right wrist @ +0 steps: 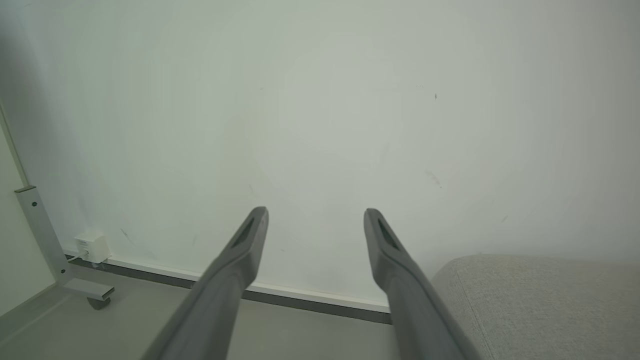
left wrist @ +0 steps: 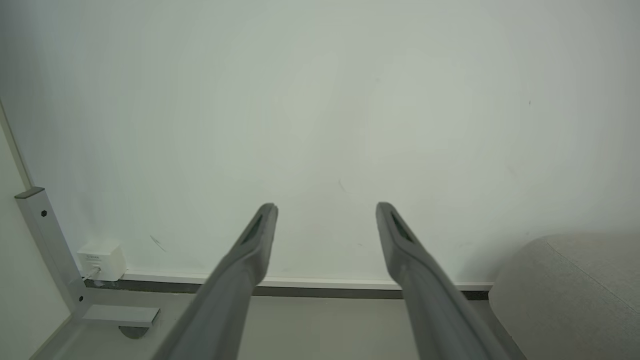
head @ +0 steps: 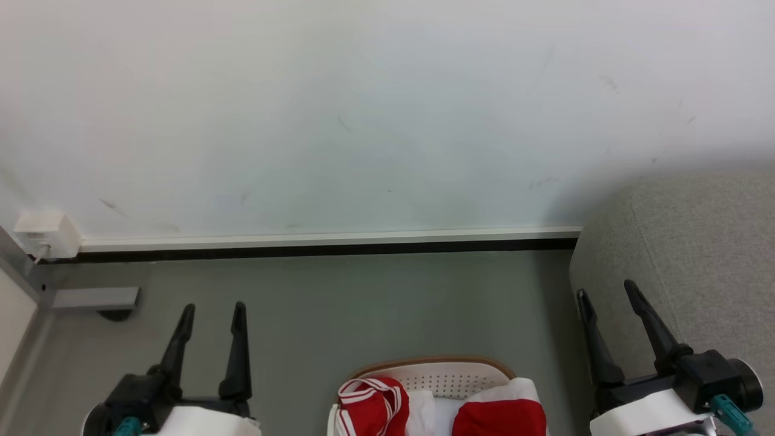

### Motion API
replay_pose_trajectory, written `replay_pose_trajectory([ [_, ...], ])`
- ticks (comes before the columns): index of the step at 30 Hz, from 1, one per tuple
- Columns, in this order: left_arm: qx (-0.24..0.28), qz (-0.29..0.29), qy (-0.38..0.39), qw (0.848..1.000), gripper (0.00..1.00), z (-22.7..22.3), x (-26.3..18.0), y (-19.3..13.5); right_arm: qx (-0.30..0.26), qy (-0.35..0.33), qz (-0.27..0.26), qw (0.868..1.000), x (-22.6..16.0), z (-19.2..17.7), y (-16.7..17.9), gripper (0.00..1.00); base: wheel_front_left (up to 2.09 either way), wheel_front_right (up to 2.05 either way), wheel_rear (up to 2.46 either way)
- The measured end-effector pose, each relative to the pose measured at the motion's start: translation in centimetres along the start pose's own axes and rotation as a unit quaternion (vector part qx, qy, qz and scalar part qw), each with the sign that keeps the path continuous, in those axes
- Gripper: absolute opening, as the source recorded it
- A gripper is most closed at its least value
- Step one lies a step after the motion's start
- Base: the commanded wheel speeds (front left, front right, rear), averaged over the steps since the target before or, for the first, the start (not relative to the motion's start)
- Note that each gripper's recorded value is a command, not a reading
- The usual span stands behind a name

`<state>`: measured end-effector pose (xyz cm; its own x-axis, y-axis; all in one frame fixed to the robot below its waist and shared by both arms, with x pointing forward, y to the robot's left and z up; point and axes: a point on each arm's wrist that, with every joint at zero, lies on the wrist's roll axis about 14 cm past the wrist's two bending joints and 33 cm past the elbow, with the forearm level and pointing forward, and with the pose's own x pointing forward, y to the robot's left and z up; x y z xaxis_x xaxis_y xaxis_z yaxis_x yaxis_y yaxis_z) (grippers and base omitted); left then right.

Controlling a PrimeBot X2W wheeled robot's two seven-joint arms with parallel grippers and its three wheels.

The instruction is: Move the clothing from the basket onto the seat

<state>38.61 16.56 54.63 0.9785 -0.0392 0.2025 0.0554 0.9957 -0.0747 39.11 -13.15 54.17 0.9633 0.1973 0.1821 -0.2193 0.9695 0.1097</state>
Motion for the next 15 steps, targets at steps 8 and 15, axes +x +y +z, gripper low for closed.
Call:
replay_pose_trajectory([
  [8, -0.029, -0.029, 0.004, 0.999, 1.00, -0.9, 2.4, -1.9, -0.014, -0.011, -0.027, 0.999, 1.3, 0.6, -2.7, 1.00, 0.00, 0.00, 0.00],
  [15, -0.057, -0.078, 0.031, 0.995, 1.00, -3.9, 5.7, -5.0, -0.028, -0.020, -0.056, 0.998, 3.3, 0.6, -5.7, 1.00, 0.00, 0.00, 0.00],
])
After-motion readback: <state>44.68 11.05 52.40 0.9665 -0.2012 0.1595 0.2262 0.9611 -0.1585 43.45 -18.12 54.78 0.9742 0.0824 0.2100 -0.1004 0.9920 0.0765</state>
